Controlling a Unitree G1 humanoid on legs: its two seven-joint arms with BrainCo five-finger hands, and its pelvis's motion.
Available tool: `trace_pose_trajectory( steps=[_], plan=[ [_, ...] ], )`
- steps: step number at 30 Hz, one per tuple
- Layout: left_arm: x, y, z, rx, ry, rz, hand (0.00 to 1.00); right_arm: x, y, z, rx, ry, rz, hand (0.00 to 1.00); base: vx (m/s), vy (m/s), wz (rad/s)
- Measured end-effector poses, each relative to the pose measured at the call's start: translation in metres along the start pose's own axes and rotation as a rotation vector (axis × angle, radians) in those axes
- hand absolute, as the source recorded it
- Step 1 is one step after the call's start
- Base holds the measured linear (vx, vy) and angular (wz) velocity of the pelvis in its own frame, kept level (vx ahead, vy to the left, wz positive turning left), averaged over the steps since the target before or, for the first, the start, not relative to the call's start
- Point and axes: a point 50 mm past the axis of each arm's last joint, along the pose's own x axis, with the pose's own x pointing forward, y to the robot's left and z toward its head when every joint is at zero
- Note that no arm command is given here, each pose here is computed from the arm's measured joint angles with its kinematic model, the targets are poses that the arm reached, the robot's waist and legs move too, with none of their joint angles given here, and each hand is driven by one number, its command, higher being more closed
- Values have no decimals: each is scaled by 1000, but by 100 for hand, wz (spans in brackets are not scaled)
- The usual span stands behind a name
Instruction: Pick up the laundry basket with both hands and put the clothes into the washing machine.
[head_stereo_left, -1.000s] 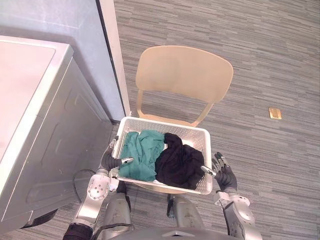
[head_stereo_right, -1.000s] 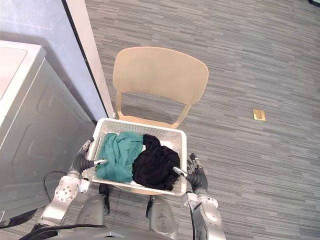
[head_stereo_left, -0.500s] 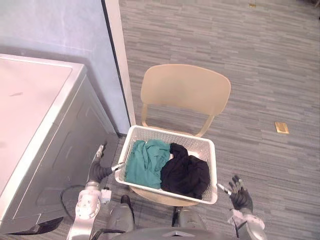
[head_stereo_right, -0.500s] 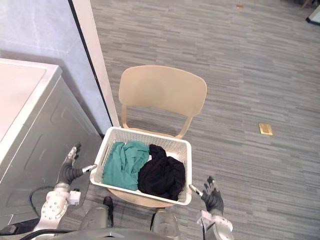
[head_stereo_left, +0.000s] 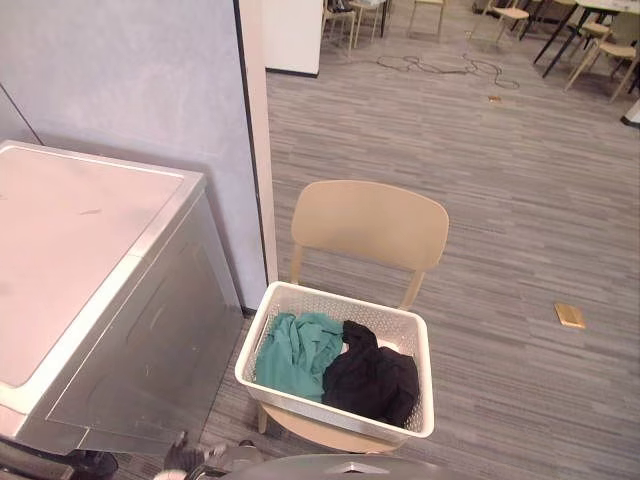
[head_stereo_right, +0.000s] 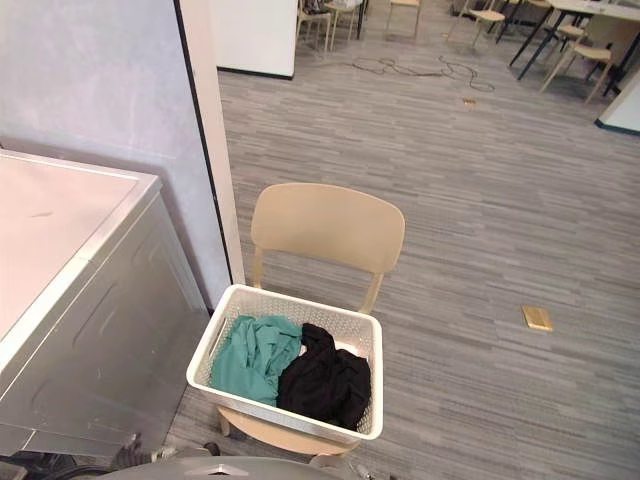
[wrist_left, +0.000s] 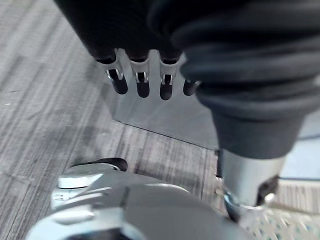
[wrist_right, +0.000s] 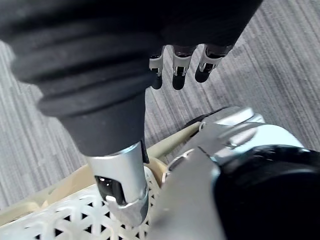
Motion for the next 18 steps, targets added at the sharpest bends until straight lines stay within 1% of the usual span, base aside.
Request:
trace_pose_trajectory(
  steps=[1, 5, 8, 10, 12, 14, 15, 16, 18],
  plan=[
    [-1, 1, -7, -18, 31, 11, 0, 0, -2, -1, 3, 10, -11, 0, -55, -56, 49],
    [-1, 1, -8, -21, 43, 21, 0, 2, -1, 0, 22, 18, -21, 0, -61, -22, 37],
    [1, -2, -1, -72, 39, 27, 0, 6, 9, 7, 43, 0, -16, 0, -95, 26, 16],
    [1, -8, 3, -89, 37, 17, 0, 8, 8, 20, 32, -33, -23, 0, -139, 186, -29],
    [2, -7, 3, -85, 35, 21, 0, 9, 8, 21, 33, -36, -31, 0, -145, 246, -19],
    [3, -3, 8, -51, 18, 24, 0, 8, 7, 19, 52, -29, -37, 0, -161, 339, 15],
    [5, -9, 18, -12, -15, -3, 0, 9, 6, 18, 69, -20, -48, 0, -210, 410, 18],
    [5, -6, 19, 2, -20, 0, 0, 9, 11, 14, 79, 0, -37, 0, -164, 352, 24],
    [10, -8, 44, 69, -99, -14, 0, 9, 7, 6, 105, 41, -59, 0, -91, 281, 39]
  ],
)
